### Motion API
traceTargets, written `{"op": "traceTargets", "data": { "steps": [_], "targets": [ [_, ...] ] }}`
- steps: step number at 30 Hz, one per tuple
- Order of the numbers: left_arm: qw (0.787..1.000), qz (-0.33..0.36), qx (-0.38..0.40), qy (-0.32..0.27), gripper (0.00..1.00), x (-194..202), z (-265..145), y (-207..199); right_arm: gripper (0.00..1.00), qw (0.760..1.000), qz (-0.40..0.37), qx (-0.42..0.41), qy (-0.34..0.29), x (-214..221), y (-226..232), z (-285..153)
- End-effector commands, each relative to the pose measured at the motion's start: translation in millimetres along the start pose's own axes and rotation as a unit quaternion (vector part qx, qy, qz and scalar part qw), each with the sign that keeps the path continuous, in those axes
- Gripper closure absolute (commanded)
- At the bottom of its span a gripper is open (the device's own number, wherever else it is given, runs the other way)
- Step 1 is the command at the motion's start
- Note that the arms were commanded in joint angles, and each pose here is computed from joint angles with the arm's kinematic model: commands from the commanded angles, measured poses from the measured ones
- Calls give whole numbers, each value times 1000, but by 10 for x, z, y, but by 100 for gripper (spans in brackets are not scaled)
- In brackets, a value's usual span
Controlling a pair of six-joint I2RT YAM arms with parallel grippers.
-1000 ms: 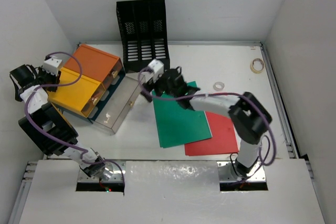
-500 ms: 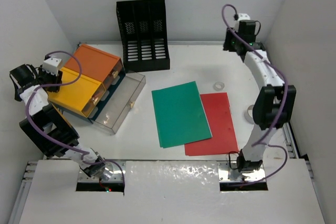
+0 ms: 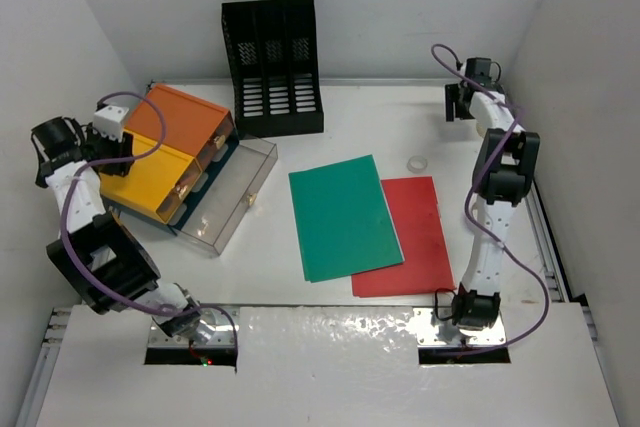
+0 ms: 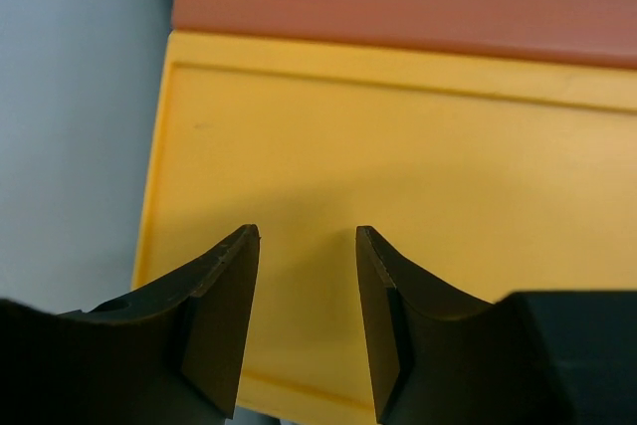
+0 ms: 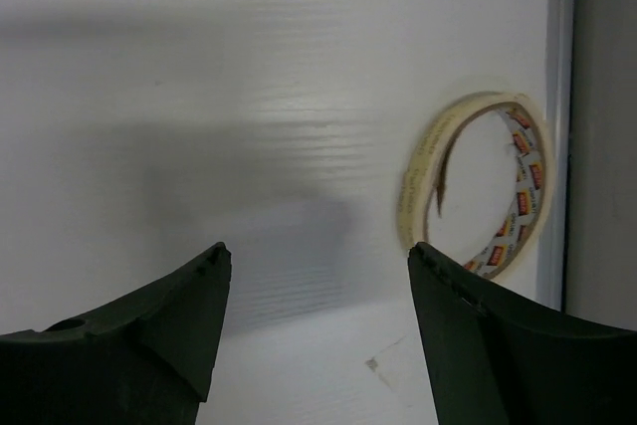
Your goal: Organize the desk
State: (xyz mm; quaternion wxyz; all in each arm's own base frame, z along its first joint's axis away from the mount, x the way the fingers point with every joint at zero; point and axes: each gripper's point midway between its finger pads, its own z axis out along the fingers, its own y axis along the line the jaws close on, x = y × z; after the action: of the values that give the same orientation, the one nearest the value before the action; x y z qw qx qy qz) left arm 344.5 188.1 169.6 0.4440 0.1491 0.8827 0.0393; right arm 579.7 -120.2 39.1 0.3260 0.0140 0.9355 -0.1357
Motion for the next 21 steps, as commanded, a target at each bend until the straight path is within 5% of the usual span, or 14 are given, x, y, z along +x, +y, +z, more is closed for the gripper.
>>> {"op": "traceTargets", "data": {
  "steps": [1,7,14,21],
  "targets": [
    [1000,6,-4,-4,58,-165,-24,-144,29,997,-22,41,-67,-389,-375,-86],
    [1000,-12,-1,14,58,-131,54,-292,28,996,-50,50,-54,-263,-539,174],
    [1000,-25,-2,17,58,-135,45,-435,31,999,2,29,-43,-8,-734,387],
    [999,-30,-5,25,58,-26,26,-528,55,998,22,-44,-31,191,-502,454]
  ]
}}
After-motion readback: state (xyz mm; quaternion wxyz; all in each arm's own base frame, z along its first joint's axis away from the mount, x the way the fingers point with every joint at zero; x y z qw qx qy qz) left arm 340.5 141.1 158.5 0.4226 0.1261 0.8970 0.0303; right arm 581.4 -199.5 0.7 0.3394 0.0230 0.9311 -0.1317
